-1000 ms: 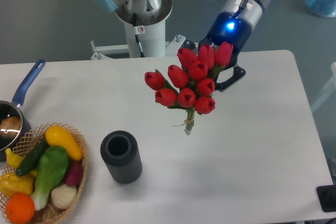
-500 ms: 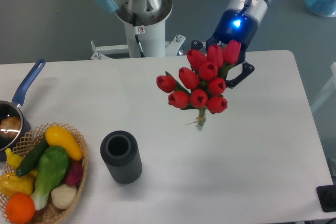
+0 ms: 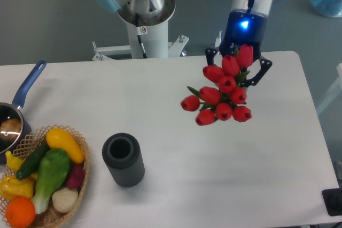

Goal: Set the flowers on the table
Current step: 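Carry the red tulip bouquet in the gripper, swinging it upright over the table, then lower the held tulip bouquet toward the table beside the black vase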

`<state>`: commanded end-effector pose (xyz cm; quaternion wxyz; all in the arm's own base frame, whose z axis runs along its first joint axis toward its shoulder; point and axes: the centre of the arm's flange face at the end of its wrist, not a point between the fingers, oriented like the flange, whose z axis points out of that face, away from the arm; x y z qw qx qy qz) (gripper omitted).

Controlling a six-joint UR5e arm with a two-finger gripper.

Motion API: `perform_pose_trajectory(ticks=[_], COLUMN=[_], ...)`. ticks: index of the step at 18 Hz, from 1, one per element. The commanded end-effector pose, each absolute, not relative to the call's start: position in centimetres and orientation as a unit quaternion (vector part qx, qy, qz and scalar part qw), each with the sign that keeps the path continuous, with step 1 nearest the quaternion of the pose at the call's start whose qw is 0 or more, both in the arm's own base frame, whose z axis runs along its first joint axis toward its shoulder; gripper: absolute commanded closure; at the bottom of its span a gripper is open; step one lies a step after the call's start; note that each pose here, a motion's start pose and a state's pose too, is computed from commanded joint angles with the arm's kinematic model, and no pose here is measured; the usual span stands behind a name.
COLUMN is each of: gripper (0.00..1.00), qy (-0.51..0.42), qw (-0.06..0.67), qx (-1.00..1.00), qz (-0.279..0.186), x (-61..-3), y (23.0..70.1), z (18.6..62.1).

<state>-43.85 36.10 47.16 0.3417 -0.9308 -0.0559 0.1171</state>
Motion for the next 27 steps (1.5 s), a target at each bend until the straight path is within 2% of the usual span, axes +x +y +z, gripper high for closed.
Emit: perform_pose_trajectory(ticks=[5, 12, 20, 27], gripper=[0.58, 0.58, 0.55, 0.55], qy=[-0.051, -0.039, -0.033, -0.020], qw=[0.254, 0.150, 0.070, 0.049], qx=[-0.956, -0.983, -0.993, -0.997], qz=[0.138, 0.094, 0.089, 0.064], x=[-42.0, -40.3, -40.8, -40.6], y=[37.8, 40.5, 41.6, 43.7], z=[45.5, 38.4, 32.9, 28.7])
